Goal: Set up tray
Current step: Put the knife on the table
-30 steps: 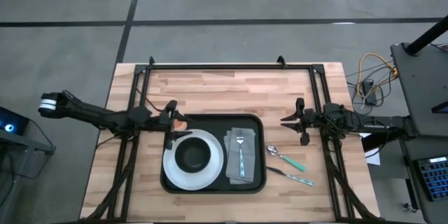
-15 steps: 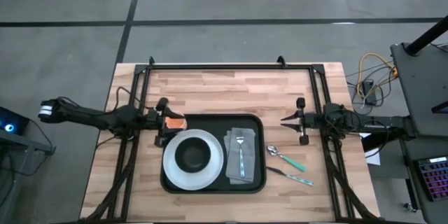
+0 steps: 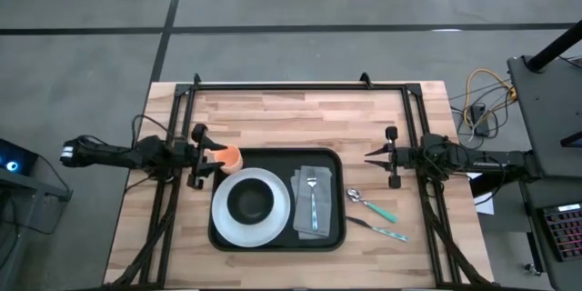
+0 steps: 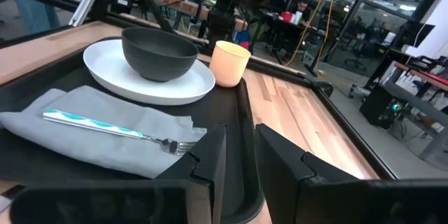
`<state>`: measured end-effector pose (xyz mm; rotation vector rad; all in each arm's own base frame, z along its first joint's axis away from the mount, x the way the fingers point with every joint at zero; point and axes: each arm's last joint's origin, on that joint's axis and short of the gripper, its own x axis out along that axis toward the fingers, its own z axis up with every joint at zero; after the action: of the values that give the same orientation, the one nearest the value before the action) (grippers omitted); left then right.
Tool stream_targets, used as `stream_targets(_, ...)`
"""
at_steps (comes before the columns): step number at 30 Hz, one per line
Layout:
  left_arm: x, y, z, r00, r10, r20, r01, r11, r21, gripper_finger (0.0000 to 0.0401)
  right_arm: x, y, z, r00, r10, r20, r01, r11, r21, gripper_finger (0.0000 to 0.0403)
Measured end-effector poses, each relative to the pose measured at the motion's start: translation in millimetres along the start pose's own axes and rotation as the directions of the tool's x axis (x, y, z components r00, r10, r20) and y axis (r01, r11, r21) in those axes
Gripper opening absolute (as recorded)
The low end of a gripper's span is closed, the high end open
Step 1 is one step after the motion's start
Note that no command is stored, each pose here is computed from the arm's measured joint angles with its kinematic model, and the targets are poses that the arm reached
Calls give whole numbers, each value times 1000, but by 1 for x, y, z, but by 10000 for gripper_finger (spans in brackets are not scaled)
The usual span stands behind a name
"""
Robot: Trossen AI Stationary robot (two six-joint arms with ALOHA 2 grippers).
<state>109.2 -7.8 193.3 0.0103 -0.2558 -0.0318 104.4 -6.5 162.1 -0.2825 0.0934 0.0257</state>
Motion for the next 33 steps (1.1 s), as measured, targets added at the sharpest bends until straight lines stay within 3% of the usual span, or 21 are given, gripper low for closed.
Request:
stream_targets(14,-16,1,7,1000,1,27,-2,1000,4,198,0,0,-1,1000,5,-14,-4,1000,4,68)
stream_targets(26,-16,1,-5,998,13,-66,-12,1000,17,198,0,0,-3,1000,4,-26,-4,1000,-20,68)
stream_targets(33,-17,1,-18,980,10,-199,2,998,60,198,0,0,-3,1000,4,-27,-5,1000,-20,68)
